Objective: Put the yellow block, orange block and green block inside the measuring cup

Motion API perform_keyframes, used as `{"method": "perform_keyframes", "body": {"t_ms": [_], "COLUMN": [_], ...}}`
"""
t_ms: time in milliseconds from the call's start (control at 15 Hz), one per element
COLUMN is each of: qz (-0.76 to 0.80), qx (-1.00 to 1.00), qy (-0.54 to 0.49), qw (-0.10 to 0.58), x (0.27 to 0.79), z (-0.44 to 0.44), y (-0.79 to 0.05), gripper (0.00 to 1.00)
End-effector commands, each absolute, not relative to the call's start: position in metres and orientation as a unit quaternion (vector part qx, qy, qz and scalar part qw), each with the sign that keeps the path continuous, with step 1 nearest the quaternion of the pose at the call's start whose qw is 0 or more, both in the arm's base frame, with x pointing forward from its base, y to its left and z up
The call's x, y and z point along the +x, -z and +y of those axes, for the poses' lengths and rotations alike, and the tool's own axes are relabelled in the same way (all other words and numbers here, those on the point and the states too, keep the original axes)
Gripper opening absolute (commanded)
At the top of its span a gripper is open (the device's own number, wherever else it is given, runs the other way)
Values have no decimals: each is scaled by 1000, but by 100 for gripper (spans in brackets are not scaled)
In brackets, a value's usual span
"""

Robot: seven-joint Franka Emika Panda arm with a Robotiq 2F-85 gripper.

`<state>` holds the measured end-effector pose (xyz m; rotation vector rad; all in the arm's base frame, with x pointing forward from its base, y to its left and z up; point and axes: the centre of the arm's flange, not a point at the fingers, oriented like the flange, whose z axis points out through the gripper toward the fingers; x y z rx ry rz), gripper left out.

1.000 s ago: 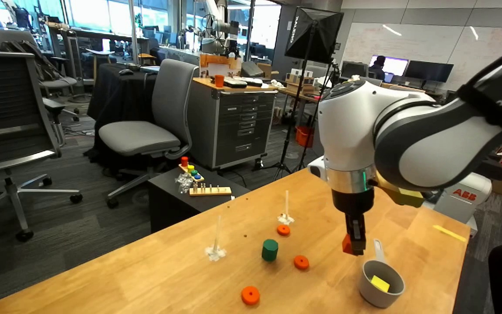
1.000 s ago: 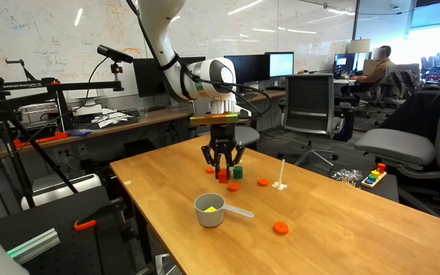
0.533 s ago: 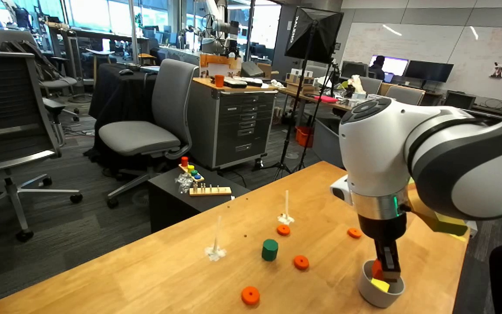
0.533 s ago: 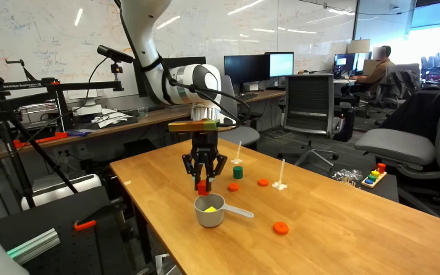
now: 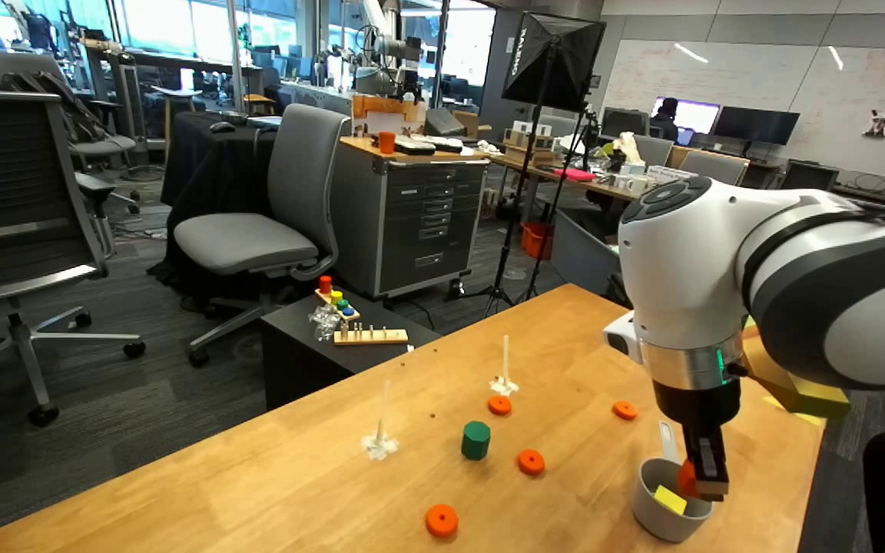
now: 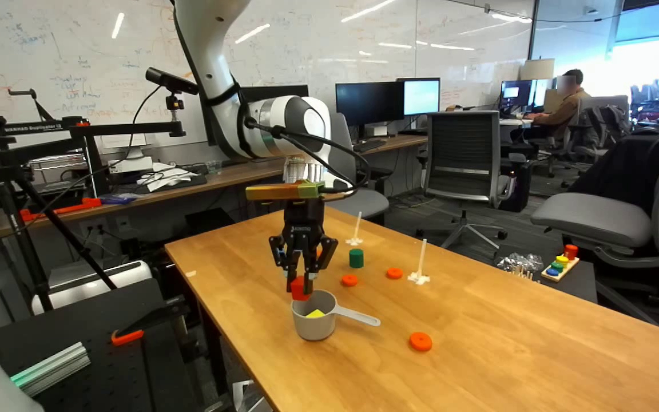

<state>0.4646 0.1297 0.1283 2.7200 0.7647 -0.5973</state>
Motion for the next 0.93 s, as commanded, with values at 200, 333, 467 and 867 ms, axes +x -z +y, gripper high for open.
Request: {"method": "perform_keyframes", "body": {"t_ms": [200,333,467,867], "qz": [231,232,237,249], "qx": [943,943,943,945], "qy": [202,201,197,166], "qw": [126,125,125,136], "x": [464,465,469,531], "z": [113,112,113,141], "y": [-138,-137,-135,-129], "gripper": [64,81,96,100]}}
